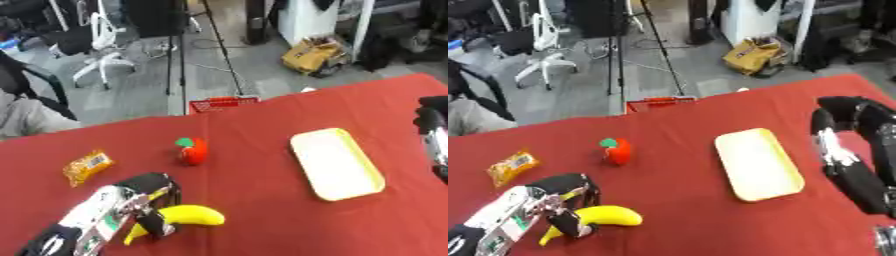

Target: Pick up objects on the table and place them in the box.

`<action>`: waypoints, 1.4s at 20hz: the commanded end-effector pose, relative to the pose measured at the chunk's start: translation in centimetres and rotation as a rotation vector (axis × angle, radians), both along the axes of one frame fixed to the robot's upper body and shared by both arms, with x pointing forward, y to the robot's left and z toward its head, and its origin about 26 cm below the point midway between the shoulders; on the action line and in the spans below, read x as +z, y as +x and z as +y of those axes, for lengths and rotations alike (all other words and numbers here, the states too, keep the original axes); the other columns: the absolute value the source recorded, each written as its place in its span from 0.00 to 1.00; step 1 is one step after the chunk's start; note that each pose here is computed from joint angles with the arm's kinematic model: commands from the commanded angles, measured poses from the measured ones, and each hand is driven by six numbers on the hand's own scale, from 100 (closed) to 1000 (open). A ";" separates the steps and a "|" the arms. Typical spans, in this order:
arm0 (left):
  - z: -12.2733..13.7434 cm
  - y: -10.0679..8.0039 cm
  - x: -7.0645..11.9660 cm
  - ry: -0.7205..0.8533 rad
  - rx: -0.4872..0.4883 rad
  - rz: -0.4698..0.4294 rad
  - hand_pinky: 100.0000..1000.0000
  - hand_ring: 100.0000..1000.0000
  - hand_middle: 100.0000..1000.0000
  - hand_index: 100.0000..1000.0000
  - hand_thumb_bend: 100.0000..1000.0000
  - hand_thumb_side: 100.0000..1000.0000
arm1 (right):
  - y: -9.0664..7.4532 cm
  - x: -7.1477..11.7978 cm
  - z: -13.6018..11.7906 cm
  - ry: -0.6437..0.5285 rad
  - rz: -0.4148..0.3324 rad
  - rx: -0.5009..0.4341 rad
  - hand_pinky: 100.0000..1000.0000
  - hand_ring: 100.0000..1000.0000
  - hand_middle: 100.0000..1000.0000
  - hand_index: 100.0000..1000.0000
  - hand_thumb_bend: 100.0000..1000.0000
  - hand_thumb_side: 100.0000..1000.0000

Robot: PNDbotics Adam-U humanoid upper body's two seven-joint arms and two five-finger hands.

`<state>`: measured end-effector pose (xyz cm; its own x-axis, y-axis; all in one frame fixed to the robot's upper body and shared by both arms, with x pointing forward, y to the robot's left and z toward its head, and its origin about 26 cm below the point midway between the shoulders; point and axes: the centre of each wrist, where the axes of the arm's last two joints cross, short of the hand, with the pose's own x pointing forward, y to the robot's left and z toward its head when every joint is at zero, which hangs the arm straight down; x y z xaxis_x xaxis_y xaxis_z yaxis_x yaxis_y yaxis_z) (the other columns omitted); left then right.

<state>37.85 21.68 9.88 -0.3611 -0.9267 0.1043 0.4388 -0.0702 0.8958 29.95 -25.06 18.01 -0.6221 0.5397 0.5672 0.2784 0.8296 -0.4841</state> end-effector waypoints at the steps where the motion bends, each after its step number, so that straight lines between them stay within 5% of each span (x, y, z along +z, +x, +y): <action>1: 0.3 0.1 0.2 0.000 0.007 -0.007 0.43 0.14 0.23 0.38 0.00 0.05 | -0.3 1.0 -0.1 -0.006 -0.038 0.003 0.55 0.57 0.56 0.72 0.17 0.63; 15: -2.8 1.5 6.4 -0.073 -0.015 -0.217 0.43 0.14 0.22 0.37 0.00 0.05 | -0.3 0.9 -0.1 -0.004 -0.034 0.002 0.55 0.57 0.56 0.72 0.18 0.63; 21: -4.9 2.2 7.0 -0.060 -0.057 -0.258 0.43 0.14 0.22 0.37 0.00 0.05 | -0.3 0.9 0.0 -0.001 -0.033 0.006 0.55 0.57 0.56 0.72 0.18 0.63; 23: -4.9 2.3 6.8 -0.043 -0.065 -0.241 0.47 0.19 0.26 0.41 0.06 0.09 | -0.3 0.9 0.0 -0.001 -0.033 0.006 0.55 0.57 0.56 0.72 0.18 0.63; 24: -4.8 2.4 6.8 -0.033 -0.066 -0.230 0.50 0.25 0.31 0.47 0.25 0.15 | -0.3 0.9 0.0 -0.001 -0.033 0.006 0.55 0.57 0.56 0.72 0.18 0.63; 25: -4.6 2.5 6.7 -0.023 -0.060 -0.217 0.50 0.25 0.31 0.47 0.25 0.15 | -0.3 0.9 0.0 -0.001 -0.032 0.005 0.55 0.57 0.56 0.72 0.18 0.63; 26: -4.4 2.6 6.5 -0.014 -0.055 -0.204 0.56 0.37 0.41 0.54 0.46 0.24 | -0.3 0.9 0.0 -0.001 -0.032 0.005 0.55 0.57 0.56 0.72 0.18 0.63; 27: -4.1 2.7 6.2 -0.001 -0.052 -0.181 0.56 0.37 0.41 0.54 0.46 0.24 | -0.3 0.9 0.0 -0.001 -0.032 0.006 0.55 0.57 0.56 0.72 0.18 0.63; 28: -4.0 2.8 6.1 0.009 -0.050 -0.163 0.62 0.47 0.49 0.61 0.71 0.32 | -0.3 0.9 0.0 -0.001 -0.032 0.006 0.55 0.57 0.56 0.72 0.18 0.63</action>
<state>40.35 17.02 14.94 -0.4287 -0.9017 0.0555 0.2986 -0.0835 0.9507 29.94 -25.06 17.99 -0.6205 0.5400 0.5687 0.2794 0.8298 -0.4831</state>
